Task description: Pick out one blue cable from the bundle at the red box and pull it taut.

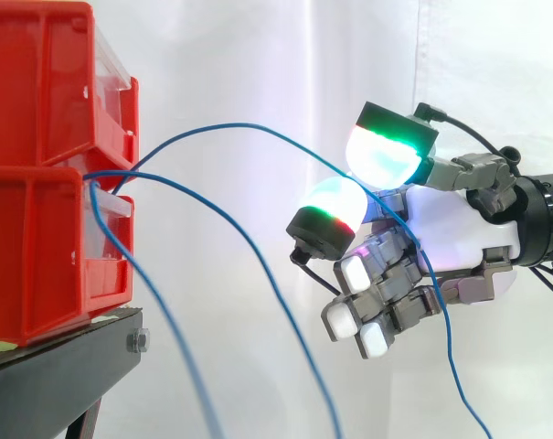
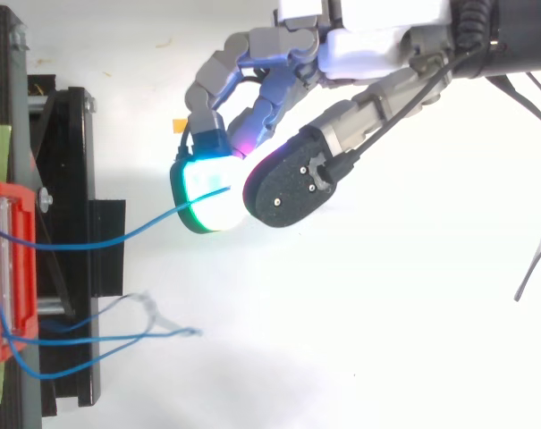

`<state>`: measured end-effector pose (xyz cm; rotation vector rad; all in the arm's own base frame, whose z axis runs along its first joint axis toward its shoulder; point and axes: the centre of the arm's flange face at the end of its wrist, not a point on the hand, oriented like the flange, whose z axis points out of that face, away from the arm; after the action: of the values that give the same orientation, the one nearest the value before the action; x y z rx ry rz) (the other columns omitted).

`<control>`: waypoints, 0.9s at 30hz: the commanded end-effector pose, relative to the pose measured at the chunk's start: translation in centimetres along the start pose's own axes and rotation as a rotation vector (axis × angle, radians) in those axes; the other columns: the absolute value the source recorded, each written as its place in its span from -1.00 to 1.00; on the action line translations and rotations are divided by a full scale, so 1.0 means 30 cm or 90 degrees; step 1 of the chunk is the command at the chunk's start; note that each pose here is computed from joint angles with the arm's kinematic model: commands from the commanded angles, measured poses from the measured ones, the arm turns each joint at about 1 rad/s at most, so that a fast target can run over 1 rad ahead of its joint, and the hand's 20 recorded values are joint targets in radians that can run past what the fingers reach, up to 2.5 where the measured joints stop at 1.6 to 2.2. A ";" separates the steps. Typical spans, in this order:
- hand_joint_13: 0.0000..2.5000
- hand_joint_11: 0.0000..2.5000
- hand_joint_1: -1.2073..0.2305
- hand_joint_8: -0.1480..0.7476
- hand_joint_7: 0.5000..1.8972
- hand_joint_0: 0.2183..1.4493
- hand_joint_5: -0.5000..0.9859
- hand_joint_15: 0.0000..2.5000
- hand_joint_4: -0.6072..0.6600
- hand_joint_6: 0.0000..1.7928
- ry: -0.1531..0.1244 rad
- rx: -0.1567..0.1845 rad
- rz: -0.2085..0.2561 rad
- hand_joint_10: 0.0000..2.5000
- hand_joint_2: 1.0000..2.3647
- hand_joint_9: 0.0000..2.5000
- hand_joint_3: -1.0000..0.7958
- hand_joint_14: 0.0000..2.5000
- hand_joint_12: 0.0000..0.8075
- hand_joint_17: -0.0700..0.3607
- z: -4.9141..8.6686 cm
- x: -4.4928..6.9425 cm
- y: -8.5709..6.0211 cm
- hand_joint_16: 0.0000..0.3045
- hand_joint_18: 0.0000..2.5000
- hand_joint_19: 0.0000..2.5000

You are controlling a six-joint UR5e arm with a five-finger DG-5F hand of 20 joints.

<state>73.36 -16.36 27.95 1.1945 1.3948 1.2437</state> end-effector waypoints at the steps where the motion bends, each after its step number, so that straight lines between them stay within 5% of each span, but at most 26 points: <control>1: -0.50 -0.68 -0.17 -0.19 -0.44 -0.44 -0.41 -0.63 -0.16 -0.04 -0.001 0.000 0.000 -0.99 -0.99 -0.28 -0.34 -0.99 -0.20 -0.21 -0.002 -0.005 0.000 -0.71 -0.58 -0.50; 12: -0.33 -0.68 -0.39 -0.10 -0.42 -0.42 -0.36 -0.62 -0.19 -0.03 0.001 0.001 0.002 -0.99 -0.99 -0.14 -0.08 -0.99 -0.06 -0.10 -0.005 -0.010 -0.001 -0.64 -0.39 -0.56; 27: -0.33 -0.67 -0.38 -0.09 -0.41 -0.40 -0.36 -0.60 -0.18 -0.03 0.004 0.002 -0.005 -0.99 -0.99 -0.13 -0.11 -0.99 -0.05 -0.10 -0.017 -0.017 0.014 -0.64 -0.40 -0.54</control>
<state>73.15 -16.92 27.96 1.1972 1.3974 1.2424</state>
